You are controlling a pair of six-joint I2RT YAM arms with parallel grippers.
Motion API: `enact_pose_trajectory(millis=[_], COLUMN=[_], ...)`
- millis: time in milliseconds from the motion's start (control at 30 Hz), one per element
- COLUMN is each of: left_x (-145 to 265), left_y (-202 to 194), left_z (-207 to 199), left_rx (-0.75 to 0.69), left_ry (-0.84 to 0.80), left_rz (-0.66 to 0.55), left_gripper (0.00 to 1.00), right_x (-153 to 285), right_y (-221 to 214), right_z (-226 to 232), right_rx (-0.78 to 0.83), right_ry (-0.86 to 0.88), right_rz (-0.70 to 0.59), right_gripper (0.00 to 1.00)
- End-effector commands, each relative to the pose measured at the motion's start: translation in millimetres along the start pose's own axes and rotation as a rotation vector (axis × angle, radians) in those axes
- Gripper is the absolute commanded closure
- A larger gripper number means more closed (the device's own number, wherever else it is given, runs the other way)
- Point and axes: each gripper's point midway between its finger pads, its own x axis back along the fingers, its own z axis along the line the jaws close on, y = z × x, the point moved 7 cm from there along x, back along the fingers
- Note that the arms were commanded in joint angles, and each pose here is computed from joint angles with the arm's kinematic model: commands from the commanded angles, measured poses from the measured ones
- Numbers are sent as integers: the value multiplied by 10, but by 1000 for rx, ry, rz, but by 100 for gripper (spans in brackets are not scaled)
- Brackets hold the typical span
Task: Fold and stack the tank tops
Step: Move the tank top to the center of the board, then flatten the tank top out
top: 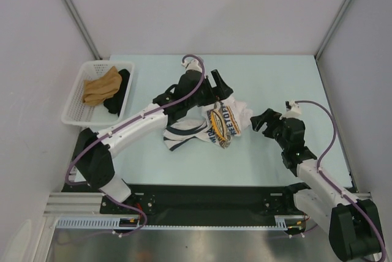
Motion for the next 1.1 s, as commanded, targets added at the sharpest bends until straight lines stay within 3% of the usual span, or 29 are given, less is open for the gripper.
enact_pose_trajectory(millis=[0, 200, 300, 333, 400, 467, 600, 633, 733, 767, 833, 900, 933, 1000, 1033, 1067], left_x=[211, 409, 530, 548, 567, 490, 283, 239, 127, 106, 84, 84, 89, 93, 91, 94], left_y=[205, 159, 67, -2, -68, -209, -383, -398, -478, -493, -539, -561, -582, -605, -616, -609], left_z=[8, 602, 886, 1035, 1150, 1318, 1432, 1436, 1499, 1508, 1557, 1583, 1606, 1601, 1607, 1593], left_rx=[-145, -288, -346, -362, -425, -476, -476, -472, -482, -491, -500, -499, -500, -503, -507, -515], left_ry=[8, 250, 329, 377, 394, 430, 435, 427, 423, 418, 423, 428, 424, 396, 386, 373], left_rz=[32, 21, 45, 62, 92, 166, 256, 254, 279, 289, 310, 314, 312, 315, 314, 313], left_gripper=[6, 6, 7, 8, 9, 17, 27, 28, 29, 29, 29, 29, 29, 28, 28, 28], right_x=[28, -115, -256, -296, -400, -449, -670, -788, -1064, -1179, -1339, -1484, -1524, -1574, -1564, -1526], right_y=[-24, -49, -80, -72, 8, 71, 300, 225, 370, 241, 352, 231, 216, 196, 203, 190], right_z=[-112, -113, -14, -5, 34, 60, 138, 78, 262, 174, 226, 125, 105, 96, 96, 61], right_rx=[25, 41, 53, 53, 40, 33, 17, 11, 4, 3, 2, -4, -7, 2, 2, 2], right_ry=[-71, -83, -21, -30, -65, -86, -118, -147, -93, -137, -166, -217, -231, -240, -244, -259], right_rz=[-27, 34, 116, 134, 159, 159, 115, 156, 186, 251, 259, 332, 346, 370, 371, 378], right_gripper=[9, 11, 25, 25, 25, 25, 24, 24, 20, 20, 21, 28, 42, 59, 79, 89])
